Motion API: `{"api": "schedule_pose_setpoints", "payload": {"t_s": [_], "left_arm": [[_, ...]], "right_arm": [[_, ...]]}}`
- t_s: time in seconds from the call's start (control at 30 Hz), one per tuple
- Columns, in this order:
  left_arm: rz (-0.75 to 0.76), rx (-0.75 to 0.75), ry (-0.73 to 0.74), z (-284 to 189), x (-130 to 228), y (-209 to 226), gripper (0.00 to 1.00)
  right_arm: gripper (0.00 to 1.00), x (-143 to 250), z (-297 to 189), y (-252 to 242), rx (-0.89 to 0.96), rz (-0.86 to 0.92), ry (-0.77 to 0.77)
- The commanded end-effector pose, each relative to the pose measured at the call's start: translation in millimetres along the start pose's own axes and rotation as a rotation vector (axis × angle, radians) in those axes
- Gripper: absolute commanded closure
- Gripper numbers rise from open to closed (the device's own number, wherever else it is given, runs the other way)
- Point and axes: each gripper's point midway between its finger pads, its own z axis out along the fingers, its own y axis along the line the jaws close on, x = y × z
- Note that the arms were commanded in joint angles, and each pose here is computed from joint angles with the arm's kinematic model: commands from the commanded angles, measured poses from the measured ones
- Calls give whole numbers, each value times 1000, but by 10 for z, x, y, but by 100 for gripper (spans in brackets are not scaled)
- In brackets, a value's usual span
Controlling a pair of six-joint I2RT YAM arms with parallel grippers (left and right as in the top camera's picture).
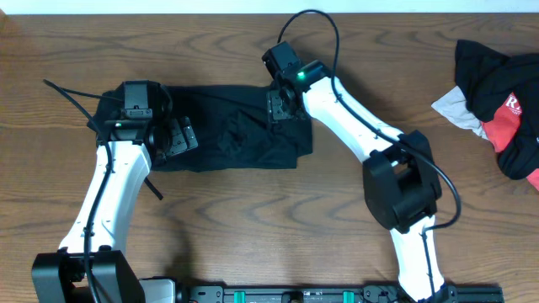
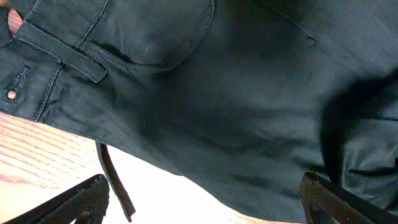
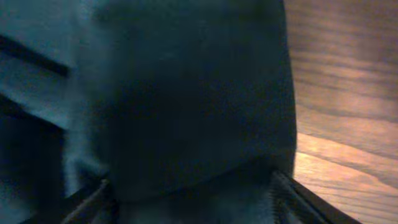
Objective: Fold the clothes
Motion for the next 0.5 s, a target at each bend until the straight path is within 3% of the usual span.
{"api": "schedule_pose_setpoints", "payload": {"t_s": [0.0,0.1,0.47], "left_arm": [[5,-18,17,50,51,31,2],[5,-18,17,50,51,31,2],[5,-18,17,50,51,31,2]], "right_arm": [[38,41,150,-108,38,20,22],[56,46,150,-115,40,20,25],[95,72,31,-148,56,19,56]]}}
